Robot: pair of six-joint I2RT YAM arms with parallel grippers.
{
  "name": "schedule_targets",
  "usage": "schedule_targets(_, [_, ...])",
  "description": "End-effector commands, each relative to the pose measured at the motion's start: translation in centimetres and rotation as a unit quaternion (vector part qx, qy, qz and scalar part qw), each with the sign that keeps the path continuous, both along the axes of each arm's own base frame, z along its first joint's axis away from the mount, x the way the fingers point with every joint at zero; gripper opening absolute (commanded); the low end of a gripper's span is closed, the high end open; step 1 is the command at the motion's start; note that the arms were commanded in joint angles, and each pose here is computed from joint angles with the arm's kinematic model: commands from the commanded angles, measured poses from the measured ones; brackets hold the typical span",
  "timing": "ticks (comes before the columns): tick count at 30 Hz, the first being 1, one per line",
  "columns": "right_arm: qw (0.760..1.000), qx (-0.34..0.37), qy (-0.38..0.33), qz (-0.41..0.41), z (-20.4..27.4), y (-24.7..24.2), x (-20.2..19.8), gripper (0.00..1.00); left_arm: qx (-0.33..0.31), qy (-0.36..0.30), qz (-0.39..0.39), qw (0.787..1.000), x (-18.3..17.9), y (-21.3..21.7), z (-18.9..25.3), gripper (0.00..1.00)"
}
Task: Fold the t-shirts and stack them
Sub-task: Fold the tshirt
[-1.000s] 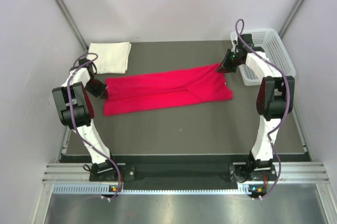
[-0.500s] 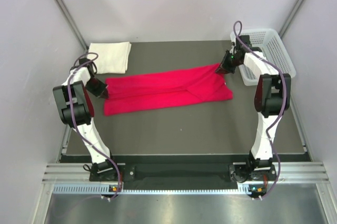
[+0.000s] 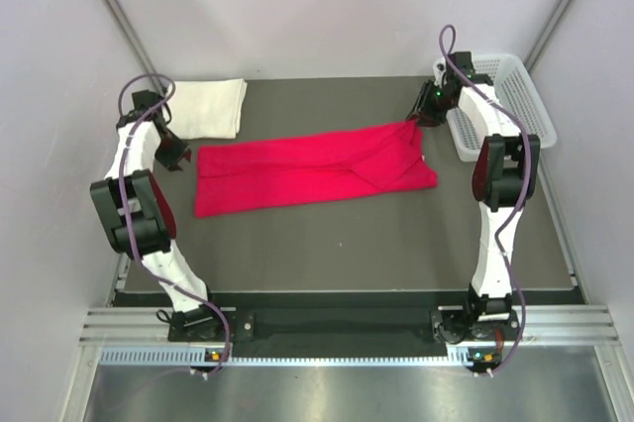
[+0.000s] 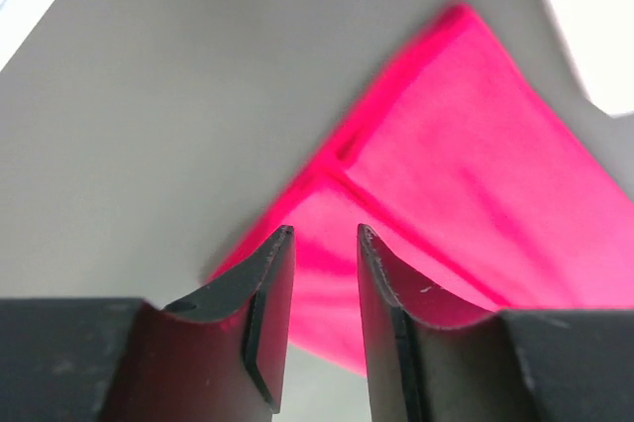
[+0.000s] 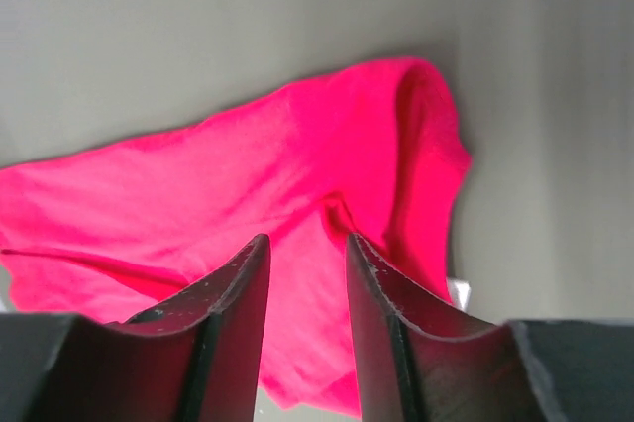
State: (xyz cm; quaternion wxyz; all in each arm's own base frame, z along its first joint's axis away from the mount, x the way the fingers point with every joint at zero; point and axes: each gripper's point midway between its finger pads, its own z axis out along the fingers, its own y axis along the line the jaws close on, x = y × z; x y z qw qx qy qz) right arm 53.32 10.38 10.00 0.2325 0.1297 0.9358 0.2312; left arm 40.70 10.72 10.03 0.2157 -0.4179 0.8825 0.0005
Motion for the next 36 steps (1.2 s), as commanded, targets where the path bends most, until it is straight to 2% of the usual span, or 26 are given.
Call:
schedule_targets(1, [0.998, -0.034, -0.044, 0.019, 5.1, -0.1, -1.4, 0.38, -0.022, -0.068, -0.045, 0.996, -0.3, -3.2, 3.8, 0.35])
schedule_targets(4, [0.996, -0.017, -0.055, 0.062, 5.9, 3.8, -4.2, 0.38, -0.081, -0.091, -0.096, 0.988, -0.5, -7.8, 2.7, 0.31])
schedule_targets(8, [0.988, 0.010, -0.079, 0.135, 5.4, 11.8, -8.7, 0.40, -0.146, -0.058, -0.120, 0.980, -2.3, -11.1, -1.7, 0.26])
schedule_targets(11, [0.979, 0.042, -0.073, 0.184, 4.5, 16.8, -11.3, 0.39, -0.134, -0.029, -0.117, 0.984, -3.3, -10.3, -4.0, 0.25])
schedule_targets(14, [0.974, 0.046, -0.061, 0.212, 3.0, 19.6, -13.1, 0.35, -0.114, 0.009, -0.108, 0.988, -4.8, -8.7, -5.9, 0.24])
schedule_targets(18, [0.975, 0.062, -0.030, 0.209, 0.1, 20.3, -14.4, 0.29, -0.106, 0.044, -0.107, 0.988, -6.8, -7.3, -7.8, 0.25])
schedule_targets(21, [0.976, 0.059, -0.016, 0.210, -1.1, 20.1, -14.8, 0.26, -0.106, 0.036, -0.103, 0.988, -6.8, -6.7, -6.7, 0.23])
schedule_targets(26, [0.973, 0.066, -0.031, 0.220, 0.4, 20.3, -14.9, 0.26, -0.045, -0.046, -0.117, 0.991, -3.7, -4.9, -1.7, 0.45])
schedule_targets(34, [0.970, 0.062, -0.030, 0.233, 0.9, 19.9, -15.3, 0.27, -0.060, -0.062, -0.137, 0.987, 1.2, -3.1, -1.8, 0.41])
schedule_targets(36, [0.970, 0.066, -0.027, 0.232, 1.0, 19.6, -15.3, 0.27, -0.061, -0.045, -0.134, 0.988, 1.5, -2.7, -2.9, 0.40])
